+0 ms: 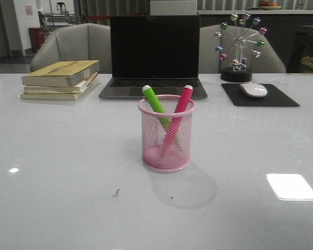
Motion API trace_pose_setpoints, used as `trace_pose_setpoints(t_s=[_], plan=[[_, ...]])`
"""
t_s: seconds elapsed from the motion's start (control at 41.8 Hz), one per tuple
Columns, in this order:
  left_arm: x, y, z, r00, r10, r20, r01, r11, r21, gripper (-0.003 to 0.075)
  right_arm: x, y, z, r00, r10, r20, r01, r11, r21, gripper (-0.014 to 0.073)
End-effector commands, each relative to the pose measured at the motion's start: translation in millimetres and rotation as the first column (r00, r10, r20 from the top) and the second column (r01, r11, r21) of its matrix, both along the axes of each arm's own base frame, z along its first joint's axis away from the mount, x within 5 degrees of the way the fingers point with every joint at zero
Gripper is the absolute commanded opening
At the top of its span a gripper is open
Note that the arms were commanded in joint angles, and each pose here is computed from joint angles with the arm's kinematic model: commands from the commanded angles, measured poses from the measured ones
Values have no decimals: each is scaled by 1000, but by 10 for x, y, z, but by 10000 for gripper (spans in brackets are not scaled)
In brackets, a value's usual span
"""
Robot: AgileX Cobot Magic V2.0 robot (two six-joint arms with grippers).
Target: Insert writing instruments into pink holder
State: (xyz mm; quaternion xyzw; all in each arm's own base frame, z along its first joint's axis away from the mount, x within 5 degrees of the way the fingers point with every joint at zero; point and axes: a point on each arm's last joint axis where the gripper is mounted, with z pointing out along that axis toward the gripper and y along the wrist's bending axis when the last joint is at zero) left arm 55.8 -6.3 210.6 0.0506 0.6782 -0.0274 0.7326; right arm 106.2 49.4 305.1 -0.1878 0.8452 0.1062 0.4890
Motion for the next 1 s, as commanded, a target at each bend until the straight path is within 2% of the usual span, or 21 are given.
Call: trace_pose_setpoints(t_s=[0.0,0.167,0.359,0.646,0.861,0.981], plan=[[-28,-3,78,995,-10,103,12,1000,-26,91,-66,-166,120,969,-115,218,99,992,80,72],[-28,-3,78,995,-9,103,11,1000,-20,91,-317,-397,-116,868,-302,394,257,953,163,72],[-28,-3,78,995,-10,103,12,1000,-26,91,-479,-483,-489,781,-407,474,340,913,224,72],[-28,-3,78,995,-10,103,12,1000,-26,91,-518,-502,-931,708,-440,553,339,898,281,72],[-27,-3,78,995,-9,103,11,1000,-20,91,-516,-501,-969,729,-441,524,348,897,271,72],[-27,-3,78,995,-9,103,11,1000,-20,91,-519,-502,-942,713,-451,537,339,892,299,72]])
